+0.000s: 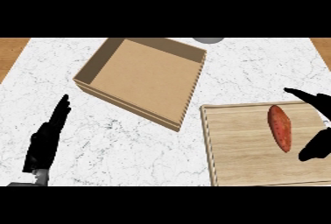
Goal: Pick the sweet potato from the tray and place it in the cardboard box
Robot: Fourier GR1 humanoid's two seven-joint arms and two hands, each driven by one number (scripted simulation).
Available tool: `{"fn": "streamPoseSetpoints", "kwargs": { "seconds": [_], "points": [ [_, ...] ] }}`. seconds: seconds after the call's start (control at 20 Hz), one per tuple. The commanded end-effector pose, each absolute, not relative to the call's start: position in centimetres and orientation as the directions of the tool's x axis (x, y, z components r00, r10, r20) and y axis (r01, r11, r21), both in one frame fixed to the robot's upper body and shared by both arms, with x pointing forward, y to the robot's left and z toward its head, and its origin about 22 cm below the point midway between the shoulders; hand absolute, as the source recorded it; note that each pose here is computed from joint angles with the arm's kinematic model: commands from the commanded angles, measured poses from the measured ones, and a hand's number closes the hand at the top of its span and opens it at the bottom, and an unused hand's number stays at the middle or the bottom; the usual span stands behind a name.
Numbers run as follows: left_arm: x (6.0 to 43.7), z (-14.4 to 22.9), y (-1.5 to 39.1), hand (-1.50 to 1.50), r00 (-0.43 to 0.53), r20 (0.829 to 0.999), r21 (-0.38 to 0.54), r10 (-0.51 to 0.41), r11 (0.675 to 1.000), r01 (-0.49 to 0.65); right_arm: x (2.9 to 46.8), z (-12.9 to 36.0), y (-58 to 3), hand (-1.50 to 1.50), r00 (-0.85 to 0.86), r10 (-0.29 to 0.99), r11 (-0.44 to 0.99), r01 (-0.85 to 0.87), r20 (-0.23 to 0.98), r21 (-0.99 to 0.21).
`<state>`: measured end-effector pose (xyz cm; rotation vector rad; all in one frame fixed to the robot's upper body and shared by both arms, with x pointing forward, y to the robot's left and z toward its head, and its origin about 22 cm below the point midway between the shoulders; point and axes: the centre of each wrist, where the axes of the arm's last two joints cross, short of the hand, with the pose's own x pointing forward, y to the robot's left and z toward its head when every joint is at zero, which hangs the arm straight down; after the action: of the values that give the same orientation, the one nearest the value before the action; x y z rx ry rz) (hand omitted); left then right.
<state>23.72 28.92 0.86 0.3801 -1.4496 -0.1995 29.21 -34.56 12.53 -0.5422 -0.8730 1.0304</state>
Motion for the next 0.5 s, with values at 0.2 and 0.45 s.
{"fn": "streamPoseSetpoints", "kwargs": {
  "seconds": [0.2, 0.45],
  "points": [
    [25.4, 1.3, 30.1, 0.00, 0.131, 0.928, 0.363, -0.350, 0.927, -0.093, 29.2, 9.4, -36.2, -1.50, 0.247, 0.903, 0.431, -0.513, 0.353, -0.743],
    [25.4, 1.7, 28.8, 0.00, 0.108, 0.923, 0.379, -0.369, 0.920, -0.096, 30.0, 10.4, -33.0, -1.50, 0.240, 0.904, 0.428, -0.498, 0.354, -0.755]
  ]
}}
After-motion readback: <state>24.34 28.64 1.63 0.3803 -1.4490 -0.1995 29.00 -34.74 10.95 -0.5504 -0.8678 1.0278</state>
